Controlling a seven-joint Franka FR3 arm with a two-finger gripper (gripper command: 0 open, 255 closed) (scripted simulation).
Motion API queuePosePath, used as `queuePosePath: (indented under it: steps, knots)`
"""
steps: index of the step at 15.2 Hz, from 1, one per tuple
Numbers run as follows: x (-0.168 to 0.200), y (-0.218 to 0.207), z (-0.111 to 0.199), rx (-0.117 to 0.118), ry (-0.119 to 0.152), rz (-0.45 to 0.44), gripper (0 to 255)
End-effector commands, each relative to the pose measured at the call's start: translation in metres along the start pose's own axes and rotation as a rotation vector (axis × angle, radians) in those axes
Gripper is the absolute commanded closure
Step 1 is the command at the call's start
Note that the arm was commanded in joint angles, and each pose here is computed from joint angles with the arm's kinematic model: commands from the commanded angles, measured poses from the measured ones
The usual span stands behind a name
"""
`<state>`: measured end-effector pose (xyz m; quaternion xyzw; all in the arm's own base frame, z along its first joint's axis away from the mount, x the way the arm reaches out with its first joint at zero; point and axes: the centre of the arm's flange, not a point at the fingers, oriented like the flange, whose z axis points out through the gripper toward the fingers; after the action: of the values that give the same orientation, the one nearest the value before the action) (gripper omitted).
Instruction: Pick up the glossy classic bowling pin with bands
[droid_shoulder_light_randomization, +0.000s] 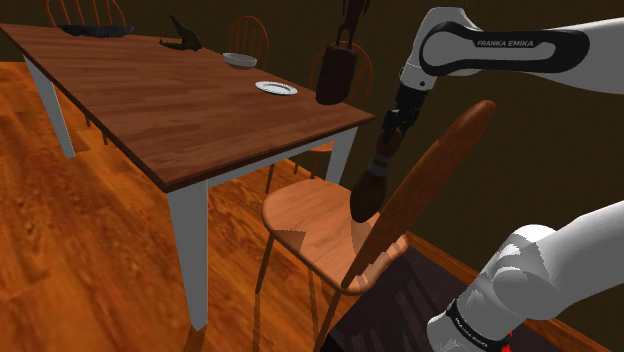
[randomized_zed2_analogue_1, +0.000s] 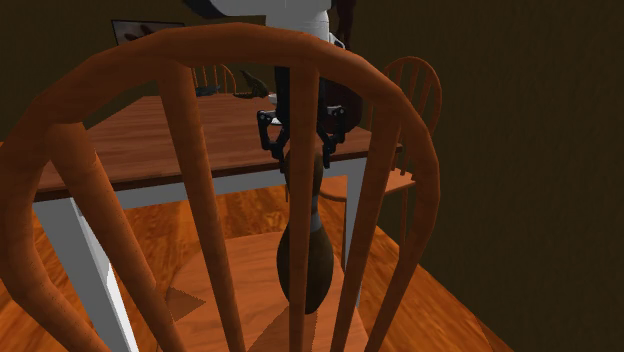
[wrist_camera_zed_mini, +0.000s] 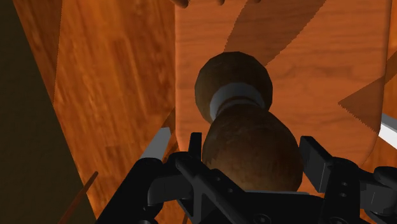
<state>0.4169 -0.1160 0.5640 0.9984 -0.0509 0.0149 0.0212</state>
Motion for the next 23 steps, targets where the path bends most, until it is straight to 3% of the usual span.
queuePosePath:
  steps: [1, 8, 23]
  knots:
    - [0.000, 0.000, 0.002, 0.000, -0.002, 0.000, 255]
    - [0.000, 0.000, 0.001, 0.000, -0.003, 0.000, 255]
    - [0.003, 0.004, -0.078, 0.000, -0.003, 0.000, 255]
